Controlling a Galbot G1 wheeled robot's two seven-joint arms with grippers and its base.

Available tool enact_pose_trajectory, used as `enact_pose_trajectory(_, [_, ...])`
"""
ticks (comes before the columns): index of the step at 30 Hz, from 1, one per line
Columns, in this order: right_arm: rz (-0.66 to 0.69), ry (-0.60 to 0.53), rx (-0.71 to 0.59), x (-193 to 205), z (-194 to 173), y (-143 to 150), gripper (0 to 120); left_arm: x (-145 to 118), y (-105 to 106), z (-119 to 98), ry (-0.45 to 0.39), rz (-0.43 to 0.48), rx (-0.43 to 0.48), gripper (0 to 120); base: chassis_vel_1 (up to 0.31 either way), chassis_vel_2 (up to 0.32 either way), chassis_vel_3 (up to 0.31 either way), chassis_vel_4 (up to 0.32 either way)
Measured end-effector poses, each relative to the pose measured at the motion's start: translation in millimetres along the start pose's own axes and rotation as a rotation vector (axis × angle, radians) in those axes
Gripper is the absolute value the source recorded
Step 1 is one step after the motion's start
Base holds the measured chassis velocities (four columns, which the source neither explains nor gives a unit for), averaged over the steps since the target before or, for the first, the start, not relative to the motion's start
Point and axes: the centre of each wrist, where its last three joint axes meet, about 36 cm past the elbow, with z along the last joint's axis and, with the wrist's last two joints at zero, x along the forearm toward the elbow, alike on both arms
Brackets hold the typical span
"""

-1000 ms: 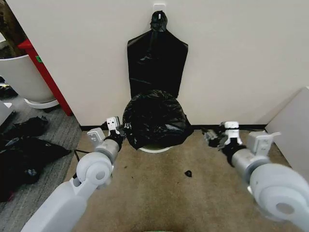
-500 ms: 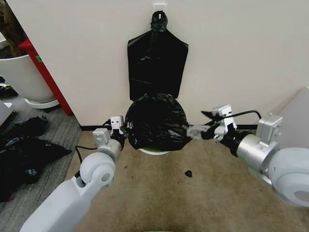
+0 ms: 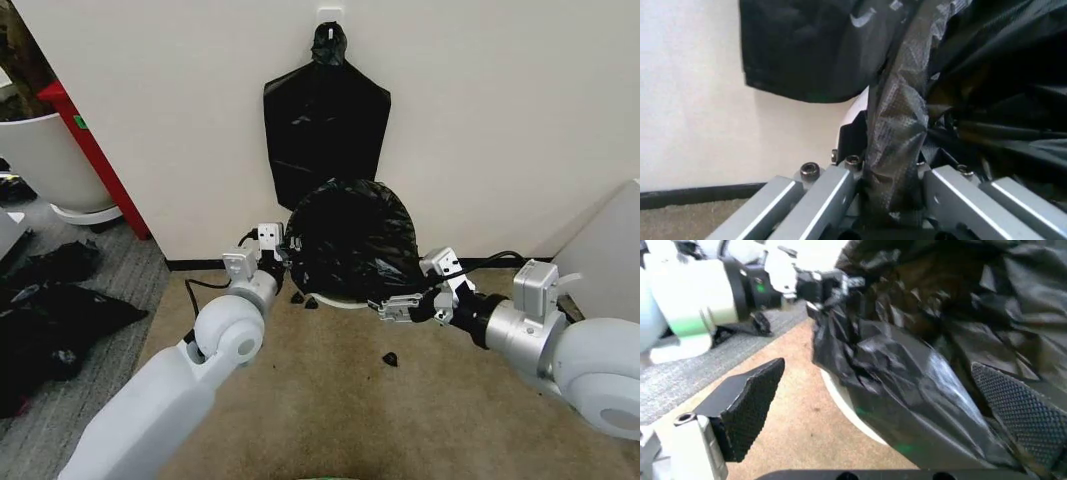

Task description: Place the garbage bag over the trash bin.

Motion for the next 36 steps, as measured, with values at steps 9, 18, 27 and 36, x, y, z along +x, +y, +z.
enact_pose_trajectory(9, [-0.029,-0.054,0.025,-13.7,13.7,-3.2,99,3.8,-5.2,-1.8,0.003,0.017,-0.003,0,0.0,0.0,0.0,0.0])
enact_pose_trajectory(18, [-0.004,-0.053,0.004,-28.5,23.2,-9.8,72,8.1,-8.1,-4.4,-0.003,0.032,-0.001,0,0.0,0.0,0.0,0.0])
enact_pose_trajectory(27, [0.015,-0.033,-0.006,-30.4,27.3,-8.7,42,8.9,-6.3,-6.5,-0.008,0.034,-0.003,0,0.0,0.0,0.0,0.0])
enact_pose_trajectory(36, [0.035,-0.029,-0.014,-33.3,31.5,-8.9,10,8.2,-5.8,-6.5,-0.009,0.036,0.001,0,0.0,0.0,0.0,0.0])
